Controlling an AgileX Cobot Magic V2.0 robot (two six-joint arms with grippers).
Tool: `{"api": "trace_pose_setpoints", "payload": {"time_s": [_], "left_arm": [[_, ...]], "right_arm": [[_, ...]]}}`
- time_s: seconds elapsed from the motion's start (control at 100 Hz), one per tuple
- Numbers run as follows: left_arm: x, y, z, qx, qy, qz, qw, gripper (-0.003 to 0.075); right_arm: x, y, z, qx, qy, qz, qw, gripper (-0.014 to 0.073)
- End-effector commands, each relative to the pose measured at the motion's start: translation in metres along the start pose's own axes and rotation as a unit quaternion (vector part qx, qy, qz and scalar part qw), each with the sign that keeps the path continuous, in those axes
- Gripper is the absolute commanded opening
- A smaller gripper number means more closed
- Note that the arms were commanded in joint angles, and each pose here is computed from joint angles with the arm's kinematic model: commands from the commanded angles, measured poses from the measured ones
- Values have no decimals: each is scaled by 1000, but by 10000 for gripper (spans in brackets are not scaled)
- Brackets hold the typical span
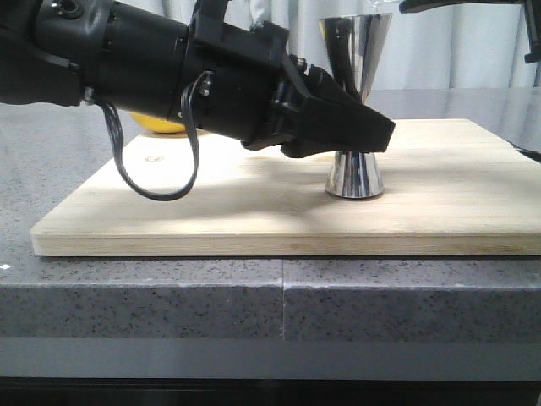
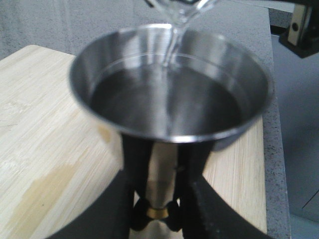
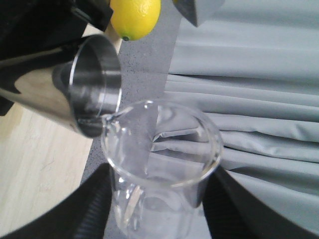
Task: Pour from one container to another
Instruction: 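Tilt the beaker upright and move the right gripper away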
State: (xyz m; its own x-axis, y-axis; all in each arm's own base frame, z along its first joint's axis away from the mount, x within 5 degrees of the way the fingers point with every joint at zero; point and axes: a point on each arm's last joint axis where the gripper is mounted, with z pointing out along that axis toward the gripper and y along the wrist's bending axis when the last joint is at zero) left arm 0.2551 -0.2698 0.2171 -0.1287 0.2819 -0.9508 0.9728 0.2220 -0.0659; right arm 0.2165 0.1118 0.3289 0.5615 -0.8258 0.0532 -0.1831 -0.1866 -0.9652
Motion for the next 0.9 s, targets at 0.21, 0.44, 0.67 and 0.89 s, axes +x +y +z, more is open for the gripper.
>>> {"api": "trace_pose_setpoints", "payload": {"time_s": [0.21, 0.44, 0.67, 0.89], "left_arm": [[-33, -6, -10, 15, -68, 7, 998, -21], [-33, -6, -10, 15, -68, 7, 998, -21], [-33, -6, -10, 15, -68, 7, 998, -21], [-33, -6, -10, 15, -68, 7, 998, -21]], "right_arm": [[1, -18, -8, 32, 5, -5, 999, 303], [0, -18, -8, 33, 0, 2, 999, 303], [0, -18, -8, 33, -3, 44, 998, 303], [0, -20, -8, 40, -5, 85, 996, 303]]}}
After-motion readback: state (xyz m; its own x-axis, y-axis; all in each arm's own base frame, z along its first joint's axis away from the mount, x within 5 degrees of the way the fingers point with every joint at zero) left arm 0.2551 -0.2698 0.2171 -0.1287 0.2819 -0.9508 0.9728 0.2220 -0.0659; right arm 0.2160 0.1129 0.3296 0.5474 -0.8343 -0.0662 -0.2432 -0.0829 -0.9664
